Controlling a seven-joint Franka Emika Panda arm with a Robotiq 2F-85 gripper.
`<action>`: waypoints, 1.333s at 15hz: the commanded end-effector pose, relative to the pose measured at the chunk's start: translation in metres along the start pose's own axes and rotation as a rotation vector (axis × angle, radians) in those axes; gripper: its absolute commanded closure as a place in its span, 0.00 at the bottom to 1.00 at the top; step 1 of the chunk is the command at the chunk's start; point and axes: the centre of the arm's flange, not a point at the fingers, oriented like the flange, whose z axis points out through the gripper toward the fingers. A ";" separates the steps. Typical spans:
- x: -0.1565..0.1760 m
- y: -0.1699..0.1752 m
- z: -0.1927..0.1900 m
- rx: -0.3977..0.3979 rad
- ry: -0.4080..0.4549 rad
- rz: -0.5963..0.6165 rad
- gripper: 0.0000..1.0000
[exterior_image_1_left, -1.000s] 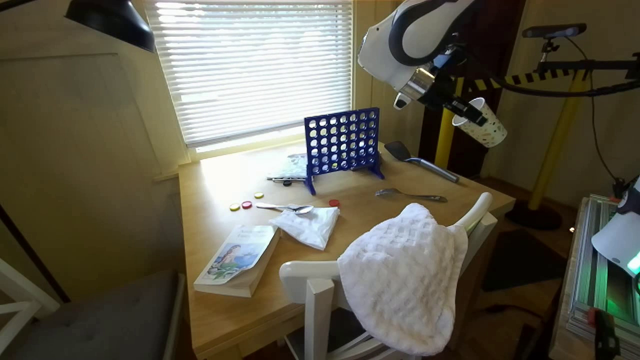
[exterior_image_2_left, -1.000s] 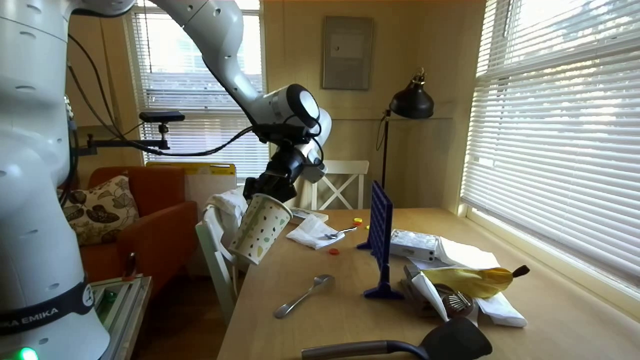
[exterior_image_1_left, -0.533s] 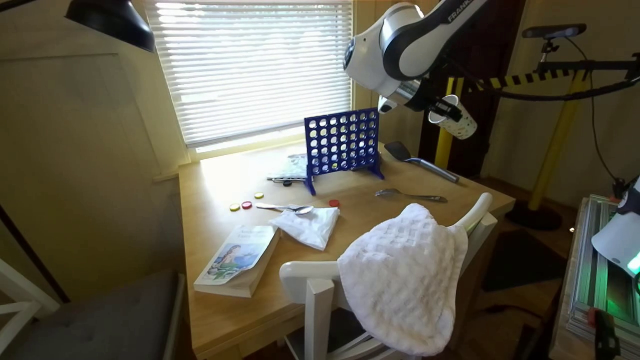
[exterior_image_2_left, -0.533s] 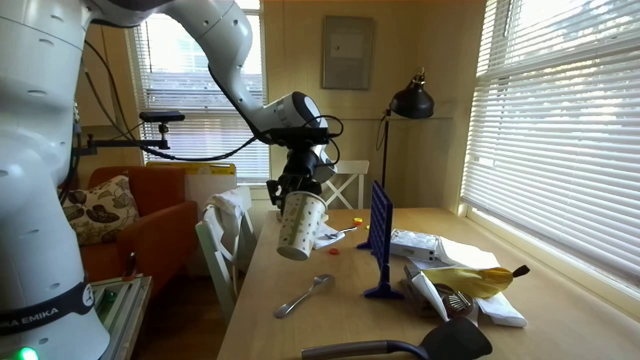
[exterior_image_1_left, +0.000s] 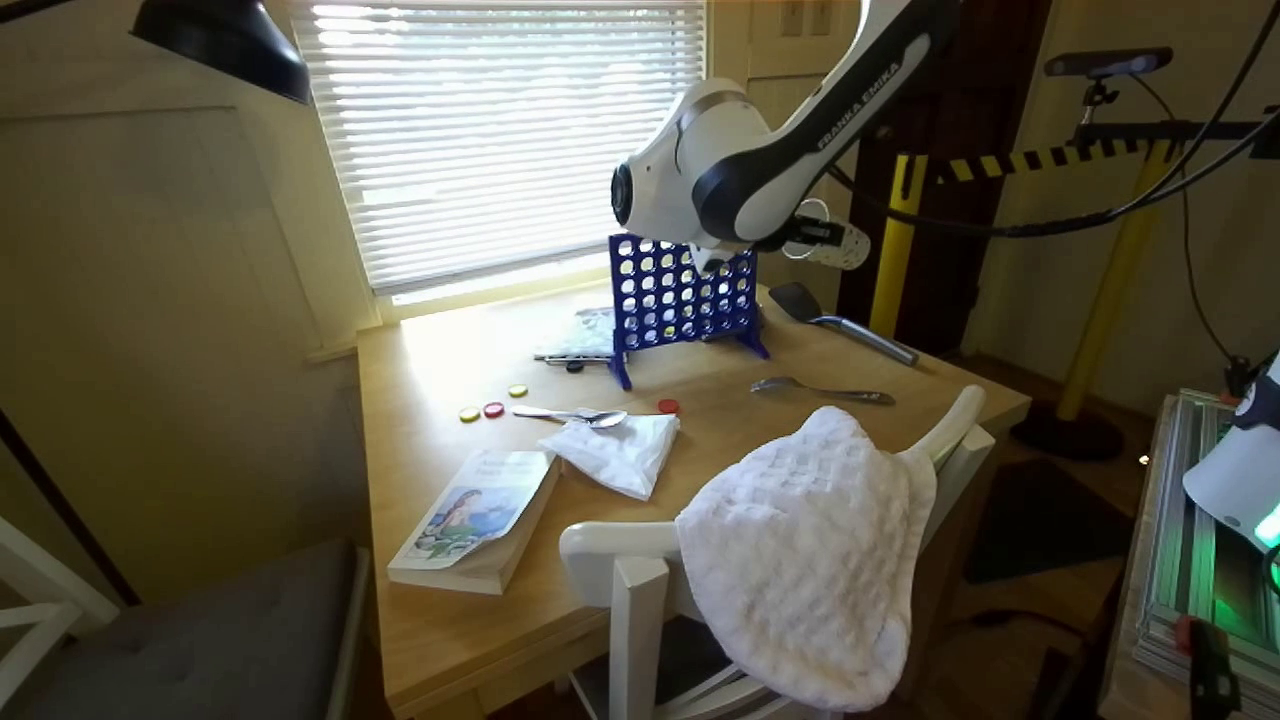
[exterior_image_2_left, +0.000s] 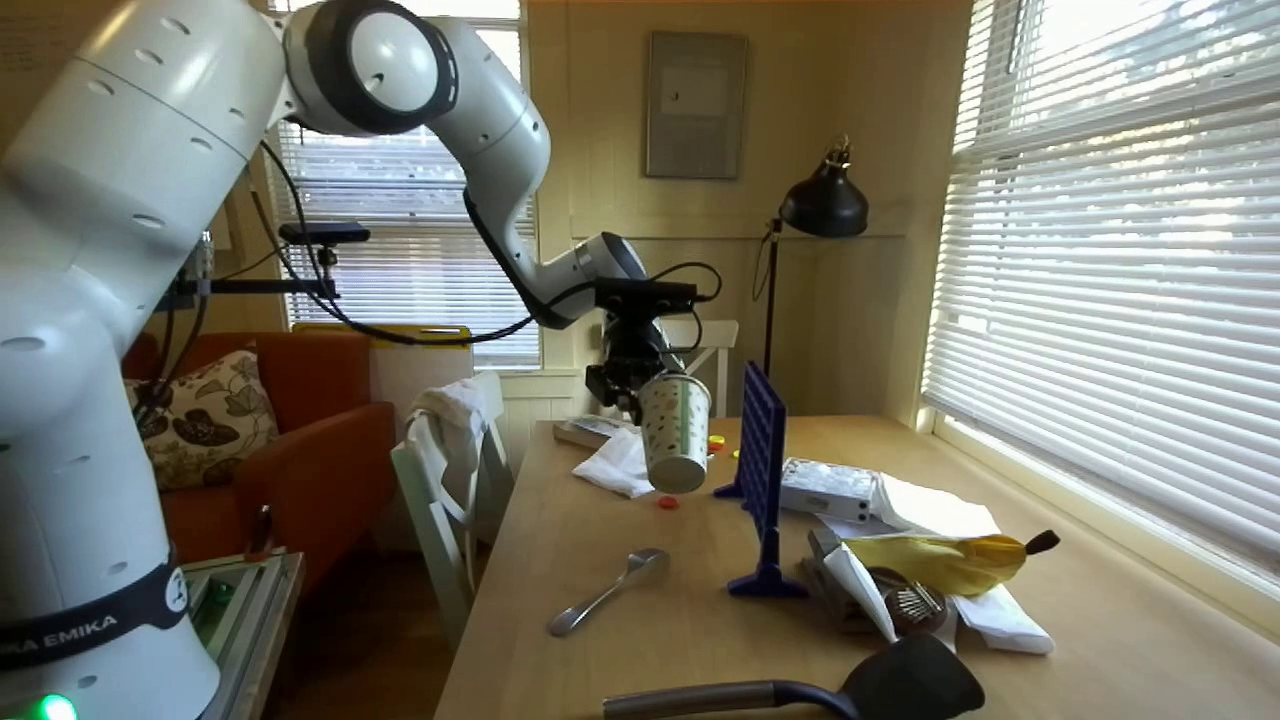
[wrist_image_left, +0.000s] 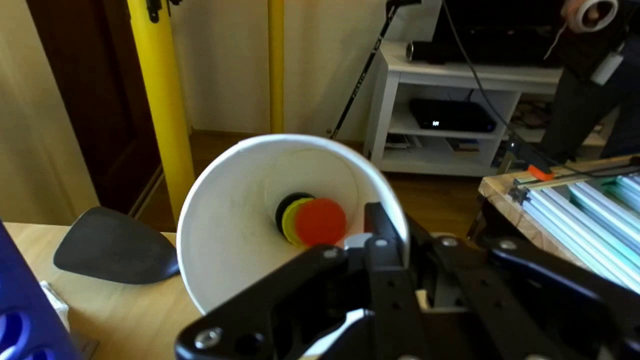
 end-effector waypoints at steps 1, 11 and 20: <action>0.025 -0.006 -0.007 0.035 -0.114 -0.127 0.99; 0.031 0.000 0.031 0.058 -0.233 -0.483 0.99; 0.032 0.010 0.007 0.071 -0.440 -0.684 0.99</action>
